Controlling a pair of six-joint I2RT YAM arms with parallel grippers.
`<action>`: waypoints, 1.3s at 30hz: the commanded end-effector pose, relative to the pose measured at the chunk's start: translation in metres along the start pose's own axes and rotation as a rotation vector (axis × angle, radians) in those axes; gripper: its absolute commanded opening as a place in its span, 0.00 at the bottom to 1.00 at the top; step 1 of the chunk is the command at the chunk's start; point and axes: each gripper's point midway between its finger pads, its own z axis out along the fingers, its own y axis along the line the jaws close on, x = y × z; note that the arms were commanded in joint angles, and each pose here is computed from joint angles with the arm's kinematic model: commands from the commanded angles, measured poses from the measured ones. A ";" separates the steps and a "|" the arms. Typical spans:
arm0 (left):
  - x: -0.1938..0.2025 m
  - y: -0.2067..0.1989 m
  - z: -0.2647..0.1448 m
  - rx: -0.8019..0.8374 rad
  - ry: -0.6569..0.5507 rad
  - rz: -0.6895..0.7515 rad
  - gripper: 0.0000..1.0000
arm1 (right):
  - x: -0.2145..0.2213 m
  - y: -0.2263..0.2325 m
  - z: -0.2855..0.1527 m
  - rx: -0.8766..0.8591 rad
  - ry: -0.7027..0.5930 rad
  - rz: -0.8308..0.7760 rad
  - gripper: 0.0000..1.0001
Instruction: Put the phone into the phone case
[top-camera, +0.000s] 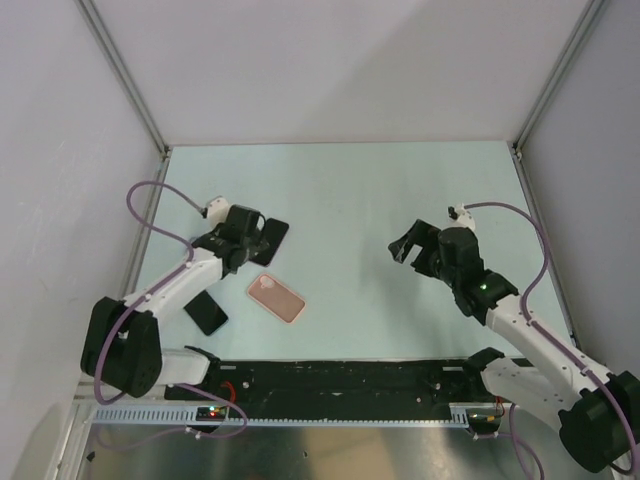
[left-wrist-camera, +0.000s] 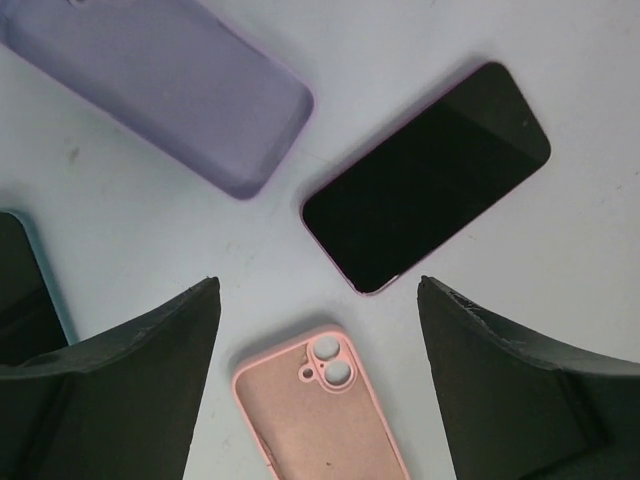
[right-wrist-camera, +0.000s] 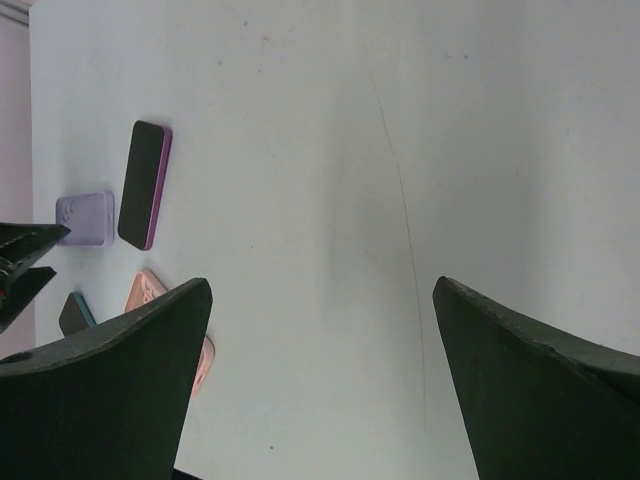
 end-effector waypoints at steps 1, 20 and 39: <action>0.028 -0.003 -0.001 0.013 0.067 -0.052 0.82 | -0.010 0.012 0.006 -0.050 -0.014 0.003 0.99; 0.130 0.045 -0.011 -0.112 0.156 -0.230 0.39 | 0.013 0.014 0.025 -0.070 0.093 0.005 0.96; 0.117 -0.140 -0.035 0.148 0.163 0.126 0.00 | -0.005 0.007 0.016 -0.043 0.024 0.003 0.96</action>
